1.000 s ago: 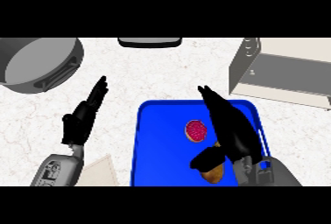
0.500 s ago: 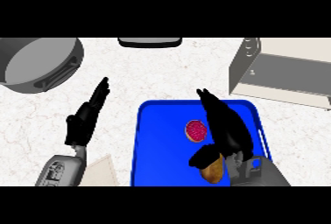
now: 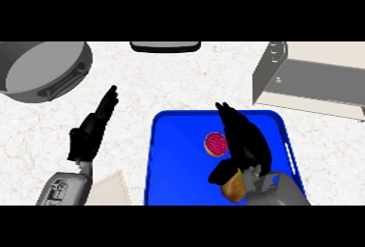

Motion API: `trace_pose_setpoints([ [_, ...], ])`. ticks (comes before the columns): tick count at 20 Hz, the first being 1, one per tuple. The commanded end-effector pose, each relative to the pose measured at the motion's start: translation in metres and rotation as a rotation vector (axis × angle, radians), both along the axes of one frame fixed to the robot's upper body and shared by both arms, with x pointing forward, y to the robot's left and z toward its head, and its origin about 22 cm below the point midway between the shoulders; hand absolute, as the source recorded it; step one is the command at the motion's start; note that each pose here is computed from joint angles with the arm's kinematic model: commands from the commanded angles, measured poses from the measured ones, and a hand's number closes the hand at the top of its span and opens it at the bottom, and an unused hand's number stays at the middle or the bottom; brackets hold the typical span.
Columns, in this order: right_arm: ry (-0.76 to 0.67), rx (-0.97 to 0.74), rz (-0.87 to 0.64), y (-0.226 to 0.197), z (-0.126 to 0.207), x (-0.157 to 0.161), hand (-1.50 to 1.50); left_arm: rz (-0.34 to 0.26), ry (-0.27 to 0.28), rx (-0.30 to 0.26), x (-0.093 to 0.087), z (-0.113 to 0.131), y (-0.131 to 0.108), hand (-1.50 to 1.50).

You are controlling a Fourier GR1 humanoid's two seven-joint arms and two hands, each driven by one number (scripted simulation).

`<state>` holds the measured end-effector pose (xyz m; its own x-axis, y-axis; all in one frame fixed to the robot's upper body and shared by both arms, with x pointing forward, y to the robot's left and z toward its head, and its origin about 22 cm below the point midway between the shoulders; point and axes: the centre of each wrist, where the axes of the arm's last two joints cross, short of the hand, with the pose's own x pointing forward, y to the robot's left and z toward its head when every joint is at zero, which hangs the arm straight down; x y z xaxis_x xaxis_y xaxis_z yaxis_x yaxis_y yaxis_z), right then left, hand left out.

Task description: Pick the cupcake from the tray and place it in the tiered shelf

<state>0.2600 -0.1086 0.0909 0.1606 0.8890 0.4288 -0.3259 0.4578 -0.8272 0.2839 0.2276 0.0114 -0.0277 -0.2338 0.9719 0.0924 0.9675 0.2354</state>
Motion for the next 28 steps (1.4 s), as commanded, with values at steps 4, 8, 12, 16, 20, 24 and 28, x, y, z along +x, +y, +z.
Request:
trace_pose_setpoints([
  [4,0.01,-0.043,-0.005,0.002,-0.028,0.013,-1.5,0.005,0.013,0.007,-0.005,-0.006,-0.004,0.0],
  [8,0.011,-0.037,-0.018,0.002,-0.011,0.011,-1.5,0.0,0.01,-0.011,-0.016,0.008,-0.002,0.0],
  [12,0.03,-0.027,-0.032,-0.004,-0.031,0.018,-1.5,0.0,-0.008,-0.001,-0.015,-0.008,-0.002,0.0],
  [16,0.034,-0.022,-0.008,0.004,-0.033,0.004,-1.5,-0.005,0.009,0.003,0.003,-0.001,-0.014,0.0],
  [20,0.033,-0.023,0.007,0.0,-0.062,-0.007,-1.5,0.025,-0.004,0.001,0.007,0.007,0.005,0.0],
  [24,0.064,-0.031,0.017,0.001,-0.051,0.014,-1.5,-0.01,0.008,-0.022,0.007,-0.008,-0.016,0.0],
  [28,0.108,-0.093,0.082,-0.014,-0.061,0.023,1.5,0.004,0.006,-0.008,0.009,0.009,-0.02,0.0],
])
